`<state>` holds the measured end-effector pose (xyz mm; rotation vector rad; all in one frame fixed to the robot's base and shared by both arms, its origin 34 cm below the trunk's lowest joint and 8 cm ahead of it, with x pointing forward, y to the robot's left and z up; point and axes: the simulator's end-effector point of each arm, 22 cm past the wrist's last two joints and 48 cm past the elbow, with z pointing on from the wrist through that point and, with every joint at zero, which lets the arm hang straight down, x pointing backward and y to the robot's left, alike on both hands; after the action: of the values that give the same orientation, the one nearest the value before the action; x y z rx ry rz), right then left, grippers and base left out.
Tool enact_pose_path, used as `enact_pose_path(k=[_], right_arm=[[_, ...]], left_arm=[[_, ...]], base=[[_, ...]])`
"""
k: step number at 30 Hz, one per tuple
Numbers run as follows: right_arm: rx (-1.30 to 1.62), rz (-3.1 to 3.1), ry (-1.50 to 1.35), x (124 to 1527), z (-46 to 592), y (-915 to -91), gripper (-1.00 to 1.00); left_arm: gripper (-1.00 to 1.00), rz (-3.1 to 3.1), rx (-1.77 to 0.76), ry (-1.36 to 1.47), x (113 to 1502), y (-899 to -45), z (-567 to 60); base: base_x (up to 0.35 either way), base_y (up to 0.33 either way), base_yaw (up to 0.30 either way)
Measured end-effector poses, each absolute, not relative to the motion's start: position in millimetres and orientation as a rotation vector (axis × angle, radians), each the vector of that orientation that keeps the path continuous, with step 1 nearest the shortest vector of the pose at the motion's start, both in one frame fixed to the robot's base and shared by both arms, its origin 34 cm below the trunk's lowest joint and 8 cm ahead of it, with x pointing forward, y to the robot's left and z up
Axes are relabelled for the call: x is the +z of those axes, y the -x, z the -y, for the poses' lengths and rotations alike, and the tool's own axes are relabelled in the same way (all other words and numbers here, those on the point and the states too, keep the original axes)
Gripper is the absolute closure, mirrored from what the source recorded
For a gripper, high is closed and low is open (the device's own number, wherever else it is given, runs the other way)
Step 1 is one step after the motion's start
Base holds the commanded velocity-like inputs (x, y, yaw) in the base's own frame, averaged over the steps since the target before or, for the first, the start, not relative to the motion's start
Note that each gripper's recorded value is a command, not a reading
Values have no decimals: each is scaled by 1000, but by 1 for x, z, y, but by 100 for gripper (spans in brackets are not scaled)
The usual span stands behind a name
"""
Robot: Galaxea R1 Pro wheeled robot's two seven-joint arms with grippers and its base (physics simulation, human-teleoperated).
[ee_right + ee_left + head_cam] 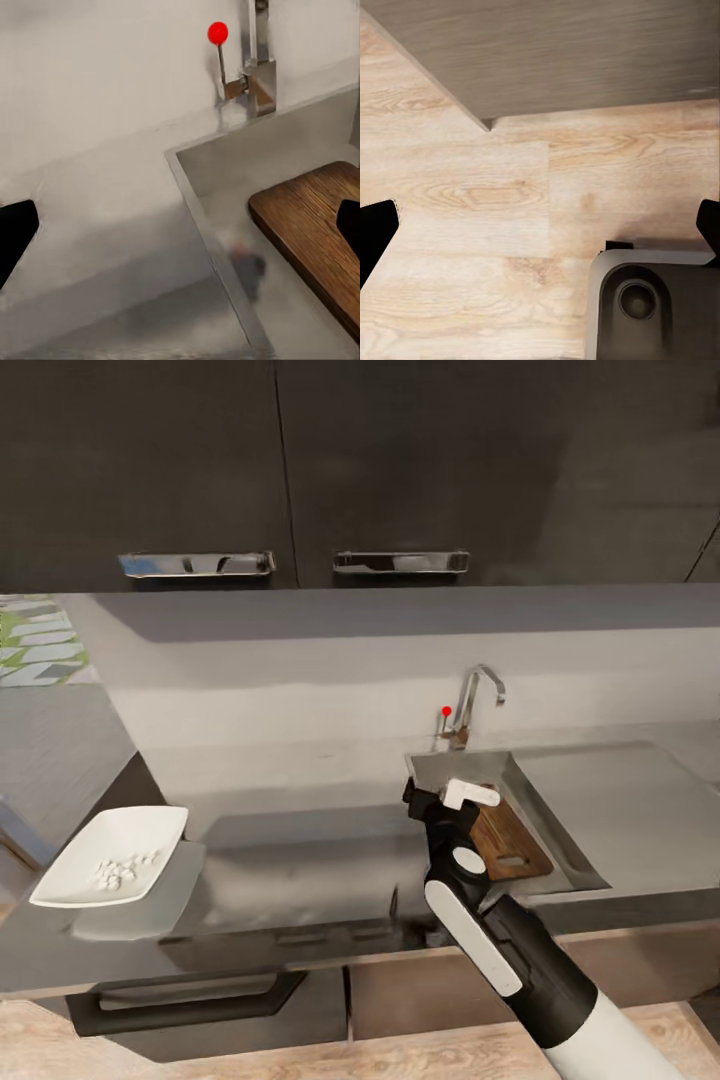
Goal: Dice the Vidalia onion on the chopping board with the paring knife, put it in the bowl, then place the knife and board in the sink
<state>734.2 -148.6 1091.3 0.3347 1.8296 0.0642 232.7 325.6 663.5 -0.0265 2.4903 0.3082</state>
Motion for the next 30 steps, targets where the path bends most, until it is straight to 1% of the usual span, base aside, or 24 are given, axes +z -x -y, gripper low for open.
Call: enact_pose_path(k=[5,15,19,30], right_arm=[[72,-1742,-230,1090,149,-719,-100],[78,-1748,-207,1079,145,-709,-100],[94,-1745,-192,1076,137,-704,-100],[94,-1737,-198,1074,141,-702,-100]], left_arm=[[-100,-2490,308,27,663,-233,-326],[-100,-2490,308,27,663,-233,-326],[-100,-2491,308,26,663,-233,-326],[-100,-2491,308,26,663,-233,-326]], base=[[-270,146,0],[-272,140,0],[-317,28,0],[-336,1,0]])
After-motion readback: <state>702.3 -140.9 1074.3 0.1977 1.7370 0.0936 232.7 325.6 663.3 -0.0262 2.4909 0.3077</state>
